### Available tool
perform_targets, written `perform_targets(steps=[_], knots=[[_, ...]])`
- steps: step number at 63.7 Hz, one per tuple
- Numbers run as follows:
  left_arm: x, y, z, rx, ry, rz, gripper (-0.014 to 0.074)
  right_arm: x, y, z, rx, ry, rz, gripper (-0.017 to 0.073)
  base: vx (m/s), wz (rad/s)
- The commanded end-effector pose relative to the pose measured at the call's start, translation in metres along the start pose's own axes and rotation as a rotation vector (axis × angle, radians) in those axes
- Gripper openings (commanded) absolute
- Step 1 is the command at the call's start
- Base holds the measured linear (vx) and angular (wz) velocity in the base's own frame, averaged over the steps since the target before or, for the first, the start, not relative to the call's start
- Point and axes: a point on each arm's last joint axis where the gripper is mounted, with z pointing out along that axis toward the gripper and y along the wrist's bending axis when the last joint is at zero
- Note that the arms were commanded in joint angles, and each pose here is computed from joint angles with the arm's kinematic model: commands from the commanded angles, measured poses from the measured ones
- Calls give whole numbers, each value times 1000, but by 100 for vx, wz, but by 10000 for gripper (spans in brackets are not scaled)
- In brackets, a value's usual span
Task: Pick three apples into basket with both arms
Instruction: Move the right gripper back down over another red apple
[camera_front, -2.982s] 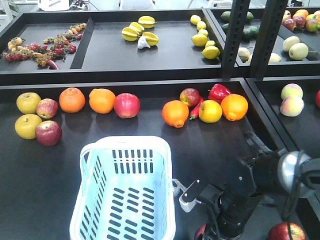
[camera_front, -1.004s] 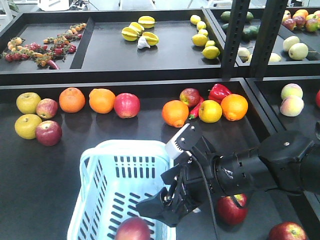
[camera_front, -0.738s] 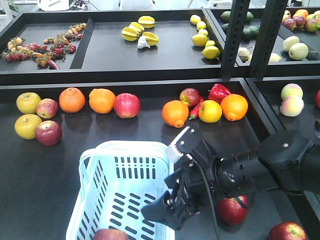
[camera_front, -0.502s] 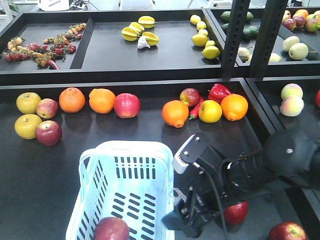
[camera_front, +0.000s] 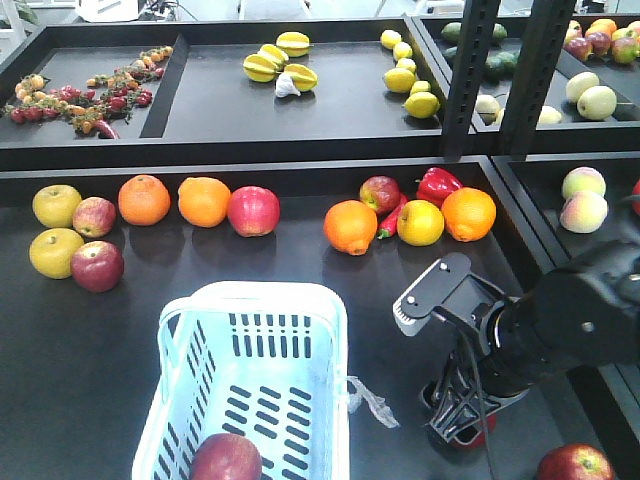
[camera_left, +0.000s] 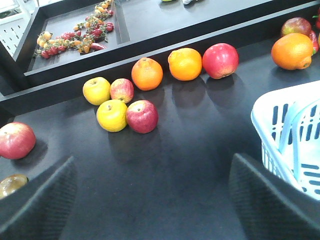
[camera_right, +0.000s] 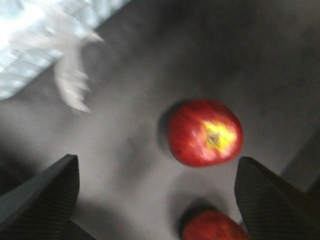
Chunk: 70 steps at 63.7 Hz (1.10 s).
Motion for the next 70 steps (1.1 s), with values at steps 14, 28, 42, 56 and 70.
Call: perform_targets(steps=[14, 28, 42, 56, 70], knots=[[-11, 1, -3, 3, -68, 3, 585, -10, -11, 28, 42, 44, 18, 596, 0, 0], [-11, 1, -3, 3, -68, 3, 585, 2, -45, 41, 59, 56, 159, 596, 0, 0], [-11, 1, -3, 3, -68, 3, 585, 3, -59, 43, 51, -1, 207, 595, 0, 0], [-11, 1, -3, 3, -68, 3, 585, 0, -57, 43, 34, -37, 207, 595, 0, 0], [-11, 1, -3, 3, -68, 3, 585, -1, -59, 53, 35, -26, 202, 595, 0, 0]])
